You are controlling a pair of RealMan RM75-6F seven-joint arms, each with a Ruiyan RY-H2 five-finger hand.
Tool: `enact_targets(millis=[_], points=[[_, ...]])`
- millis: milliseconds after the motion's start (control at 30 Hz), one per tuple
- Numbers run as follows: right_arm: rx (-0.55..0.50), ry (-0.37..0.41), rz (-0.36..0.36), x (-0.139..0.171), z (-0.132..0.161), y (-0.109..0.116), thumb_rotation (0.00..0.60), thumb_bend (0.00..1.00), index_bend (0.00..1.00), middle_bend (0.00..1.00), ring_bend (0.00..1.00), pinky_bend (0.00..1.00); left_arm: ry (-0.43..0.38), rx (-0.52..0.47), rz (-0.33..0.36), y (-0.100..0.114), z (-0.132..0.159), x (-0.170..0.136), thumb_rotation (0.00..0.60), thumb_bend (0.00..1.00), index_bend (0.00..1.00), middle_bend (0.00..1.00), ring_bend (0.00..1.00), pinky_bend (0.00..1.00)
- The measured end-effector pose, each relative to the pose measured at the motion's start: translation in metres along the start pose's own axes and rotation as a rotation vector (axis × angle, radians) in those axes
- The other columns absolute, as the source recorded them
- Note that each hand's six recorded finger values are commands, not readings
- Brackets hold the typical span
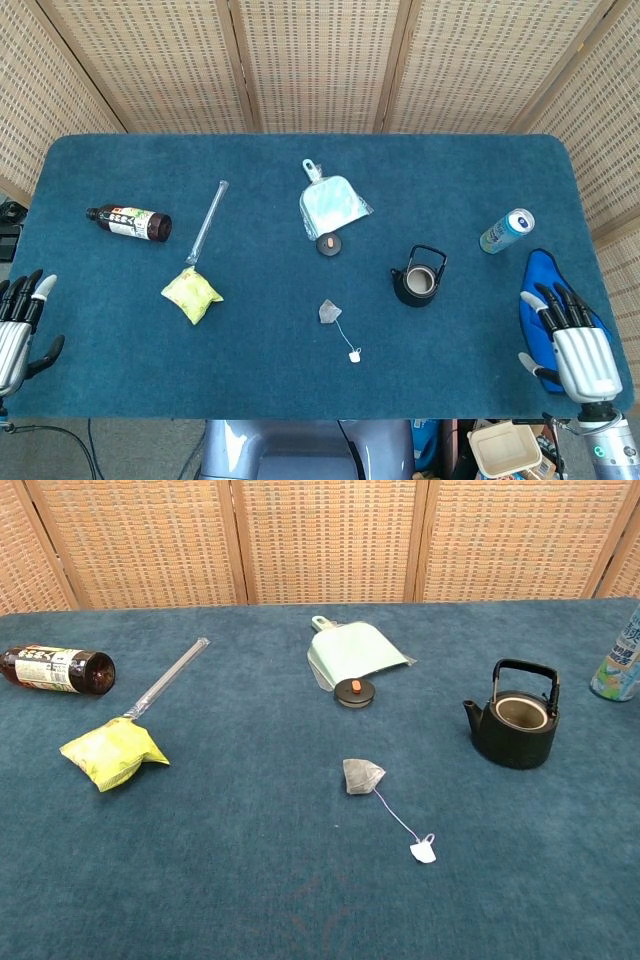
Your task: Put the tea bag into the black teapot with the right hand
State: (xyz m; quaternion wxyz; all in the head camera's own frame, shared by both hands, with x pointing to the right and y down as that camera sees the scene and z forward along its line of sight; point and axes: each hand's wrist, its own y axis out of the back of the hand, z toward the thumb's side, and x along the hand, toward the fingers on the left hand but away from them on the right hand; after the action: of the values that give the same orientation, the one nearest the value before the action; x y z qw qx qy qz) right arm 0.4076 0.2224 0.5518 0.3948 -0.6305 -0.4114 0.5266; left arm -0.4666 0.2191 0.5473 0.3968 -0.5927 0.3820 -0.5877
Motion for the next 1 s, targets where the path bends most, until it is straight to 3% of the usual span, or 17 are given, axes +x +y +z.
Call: enact_targets(millis=[233,367,533,1000], points=[[-0.069,0.075,0.005,-0.009,0.017,0.005,0.600,0.16,0.19,0.26,0.10,0.20,-0.009,0.003,0.011,0.005,0.002,0.001,0.600,0.38,0.00,0.00,0.00,0.00],[-0.123,0.173,0.023,-0.022,0.039,0.008,0.600,0.17,0.20,0.32,0.16,0.27,-0.017,0.008,0.017,0.008,0.003,0.003,0.600,0.38,0.00,0.00,0.00,0.00],[-0.155,0.296,0.057,-0.041,0.068,0.009,0.600,0.18,0.23,0.42,0.33,0.49,-0.023,0.014,0.023,0.011,0.005,0.003,0.600,0.38,0.00,0.00,0.00,0.00],[-0.173,0.582,0.251,-0.074,0.151,-0.009,0.600,0.19,0.28,0.67,0.69,0.76,-0.027,0.040,0.048,0.023,0.003,0.009,0.600,0.38,0.00,0.00,0.00,0.00]])
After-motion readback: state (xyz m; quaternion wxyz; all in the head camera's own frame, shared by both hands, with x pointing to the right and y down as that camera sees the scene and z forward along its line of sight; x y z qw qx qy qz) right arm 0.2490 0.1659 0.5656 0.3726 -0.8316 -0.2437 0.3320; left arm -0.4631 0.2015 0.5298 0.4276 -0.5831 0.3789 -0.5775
